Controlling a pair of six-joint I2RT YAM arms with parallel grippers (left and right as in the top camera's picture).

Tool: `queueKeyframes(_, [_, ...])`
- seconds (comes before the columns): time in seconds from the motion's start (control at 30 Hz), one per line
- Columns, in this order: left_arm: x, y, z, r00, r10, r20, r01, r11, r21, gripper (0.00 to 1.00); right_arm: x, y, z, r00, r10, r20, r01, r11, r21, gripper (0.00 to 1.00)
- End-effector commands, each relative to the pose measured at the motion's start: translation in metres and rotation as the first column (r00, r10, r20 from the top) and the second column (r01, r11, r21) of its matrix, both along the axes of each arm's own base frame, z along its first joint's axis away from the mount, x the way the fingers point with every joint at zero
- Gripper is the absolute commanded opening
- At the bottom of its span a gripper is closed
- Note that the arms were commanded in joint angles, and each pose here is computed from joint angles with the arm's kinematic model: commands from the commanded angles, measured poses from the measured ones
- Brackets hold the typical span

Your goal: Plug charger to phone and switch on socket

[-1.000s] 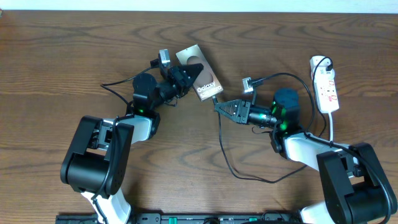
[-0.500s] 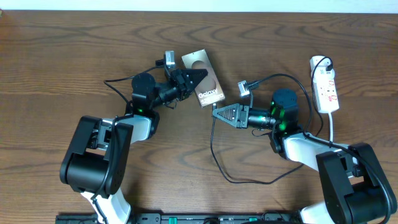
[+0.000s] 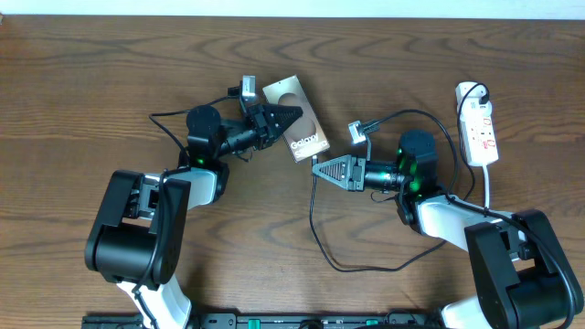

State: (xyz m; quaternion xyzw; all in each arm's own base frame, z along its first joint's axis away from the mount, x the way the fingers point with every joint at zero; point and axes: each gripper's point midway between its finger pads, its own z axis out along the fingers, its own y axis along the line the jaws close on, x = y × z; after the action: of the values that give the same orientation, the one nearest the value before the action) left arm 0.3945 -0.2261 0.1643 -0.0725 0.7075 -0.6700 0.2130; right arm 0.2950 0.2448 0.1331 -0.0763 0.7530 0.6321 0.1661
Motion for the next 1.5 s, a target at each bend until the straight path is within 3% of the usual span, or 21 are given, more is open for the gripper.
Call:
queueKeyframes(0.0, [-0.026, -0.008, 0.007, 0.985, -0.171, 0.024, 0.171, 0.985, 0.003, 0.07, 0.020, -0.010, 0.004, 0.995, -0.074, 0.071, 0.075, 0.997, -0.015, 0.01])
queueKeyframes(0.4, [-0.028, 0.003, -0.004, 0.982, -0.189, 0.002, 0.189, 0.982, 0.027, 0.07, 0.007, -0.009, -0.004, 0.999, -0.006, 0.053, 0.008, 1.000, -0.026, 0.01])
queueKeyframes(0.77, [-0.007, 0.008, -0.005, 0.998, -0.070, -0.004, 0.070, 0.997, 0.033, 0.07, -0.022, 0.010, 0.002, 0.990, 0.132, 0.045, -0.132, 0.991, 0.007, 0.01])
queueKeyframes(1.47, [-0.010, 0.006, 0.011, 0.995, -0.095, 0.023, 0.095, 0.995, -0.007, 0.07, -0.016, 0.006, 0.004, 0.991, 0.128, 0.050, -0.130, 0.991, 0.032, 0.01])
